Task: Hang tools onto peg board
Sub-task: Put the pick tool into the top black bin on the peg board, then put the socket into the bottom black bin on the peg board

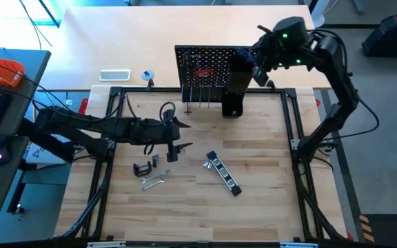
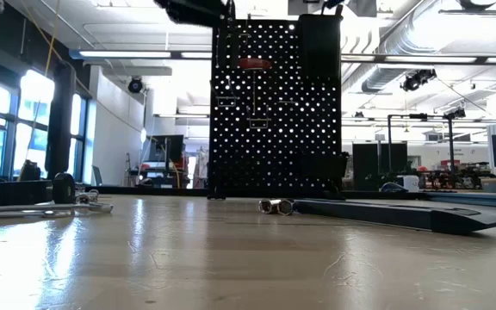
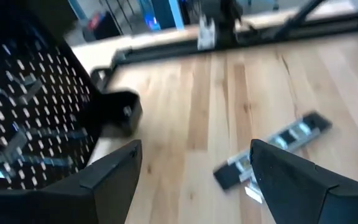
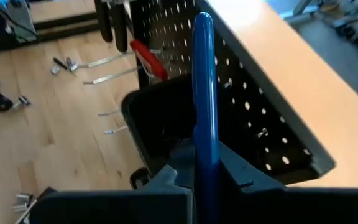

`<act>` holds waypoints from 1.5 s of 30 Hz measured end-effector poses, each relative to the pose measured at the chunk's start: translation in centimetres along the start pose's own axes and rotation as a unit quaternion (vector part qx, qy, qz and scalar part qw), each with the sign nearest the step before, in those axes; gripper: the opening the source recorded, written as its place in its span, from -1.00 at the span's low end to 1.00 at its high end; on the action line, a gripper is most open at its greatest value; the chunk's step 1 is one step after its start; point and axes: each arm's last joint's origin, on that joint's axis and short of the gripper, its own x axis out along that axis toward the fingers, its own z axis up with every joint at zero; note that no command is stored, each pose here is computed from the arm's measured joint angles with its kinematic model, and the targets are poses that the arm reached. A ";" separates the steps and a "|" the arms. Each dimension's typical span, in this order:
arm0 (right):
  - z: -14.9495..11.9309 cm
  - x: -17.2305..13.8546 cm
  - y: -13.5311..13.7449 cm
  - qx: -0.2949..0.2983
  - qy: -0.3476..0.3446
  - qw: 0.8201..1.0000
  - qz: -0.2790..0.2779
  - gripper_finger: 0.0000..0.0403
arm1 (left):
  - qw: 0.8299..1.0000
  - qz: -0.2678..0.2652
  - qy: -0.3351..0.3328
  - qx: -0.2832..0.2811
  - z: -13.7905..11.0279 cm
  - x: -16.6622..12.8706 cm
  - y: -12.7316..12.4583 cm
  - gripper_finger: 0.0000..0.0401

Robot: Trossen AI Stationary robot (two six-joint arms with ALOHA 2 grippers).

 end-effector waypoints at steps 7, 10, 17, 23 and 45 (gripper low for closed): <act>0.1 1.2 -0.1 0.001 0.019 1.000 0.011 -0.90 | 0.997 -0.027 0.077 -0.014 -1.6 0.0 -0.4 0.45; 0.0 1.2 -0.1 -0.002 0.020 1.000 0.011 -0.89 | 0.996 -0.033 0.085 -0.015 -1.8 -0.2 -0.6 0.45; -0.1 1.2 -0.1 0.006 0.026 1.000 0.005 -0.67 | 0.996 -0.042 0.083 -0.010 -1.7 -0.4 -1.2 0.45; -0.1 1.2 -0.2 0.007 0.029 1.000 -0.007 -0.42 | 0.995 -0.044 0.090 -0.011 -1.9 -0.4 -1.3 0.45; -1.0 -7.6 2.8 -0.029 -0.119 0.991 0.054 -0.28 | 0.990 -0.089 0.112 -0.002 -2.3 -0.4 -1.7 0.45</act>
